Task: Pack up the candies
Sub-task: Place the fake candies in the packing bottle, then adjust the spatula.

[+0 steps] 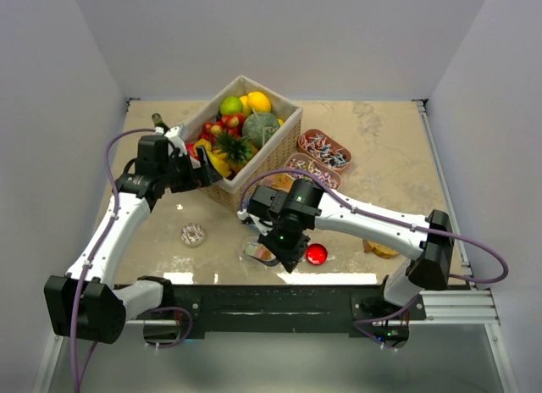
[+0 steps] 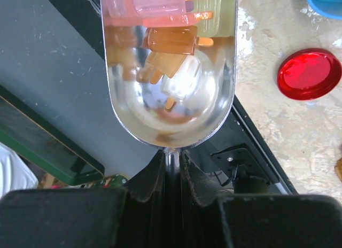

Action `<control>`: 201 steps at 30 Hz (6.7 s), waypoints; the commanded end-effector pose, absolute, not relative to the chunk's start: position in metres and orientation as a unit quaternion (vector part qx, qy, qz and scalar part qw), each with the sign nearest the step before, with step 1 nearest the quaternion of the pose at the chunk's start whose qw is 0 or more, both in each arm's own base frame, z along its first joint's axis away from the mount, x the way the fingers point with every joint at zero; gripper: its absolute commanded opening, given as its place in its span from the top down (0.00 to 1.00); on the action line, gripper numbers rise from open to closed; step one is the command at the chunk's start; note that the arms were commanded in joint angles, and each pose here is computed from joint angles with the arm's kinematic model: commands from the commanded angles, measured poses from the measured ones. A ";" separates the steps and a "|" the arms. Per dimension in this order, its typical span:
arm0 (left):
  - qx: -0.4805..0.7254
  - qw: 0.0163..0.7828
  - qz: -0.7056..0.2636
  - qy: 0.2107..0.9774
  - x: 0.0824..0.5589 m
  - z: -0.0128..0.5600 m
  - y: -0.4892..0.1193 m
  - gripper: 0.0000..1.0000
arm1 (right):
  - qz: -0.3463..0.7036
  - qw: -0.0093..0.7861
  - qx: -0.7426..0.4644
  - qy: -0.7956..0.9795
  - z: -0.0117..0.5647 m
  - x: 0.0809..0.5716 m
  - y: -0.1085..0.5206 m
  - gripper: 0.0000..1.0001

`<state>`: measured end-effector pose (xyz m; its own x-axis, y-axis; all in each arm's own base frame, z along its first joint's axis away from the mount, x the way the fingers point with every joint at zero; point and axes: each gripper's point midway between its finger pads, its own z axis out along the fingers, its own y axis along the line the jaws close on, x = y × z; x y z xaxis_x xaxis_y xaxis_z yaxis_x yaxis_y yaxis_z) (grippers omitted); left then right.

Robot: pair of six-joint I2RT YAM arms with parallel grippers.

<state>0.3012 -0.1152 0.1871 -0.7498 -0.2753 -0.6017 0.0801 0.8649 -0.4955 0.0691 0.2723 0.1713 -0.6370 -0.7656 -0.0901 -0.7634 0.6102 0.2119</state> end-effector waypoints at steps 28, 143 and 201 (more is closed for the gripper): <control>-0.035 0.366 -0.296 0.881 0.275 0.175 -0.126 0.00 | -0.161 0.091 0.349 -0.919 0.185 0.083 0.289 1.00; 0.112 0.360 -0.452 0.808 0.270 0.272 -0.233 0.05 | -0.125 -0.387 0.400 -0.821 0.265 0.169 0.277 1.00; 0.144 0.128 -0.707 0.681 0.200 0.311 -0.273 1.00 | -0.260 -0.459 0.310 -0.791 0.345 0.149 0.263 0.81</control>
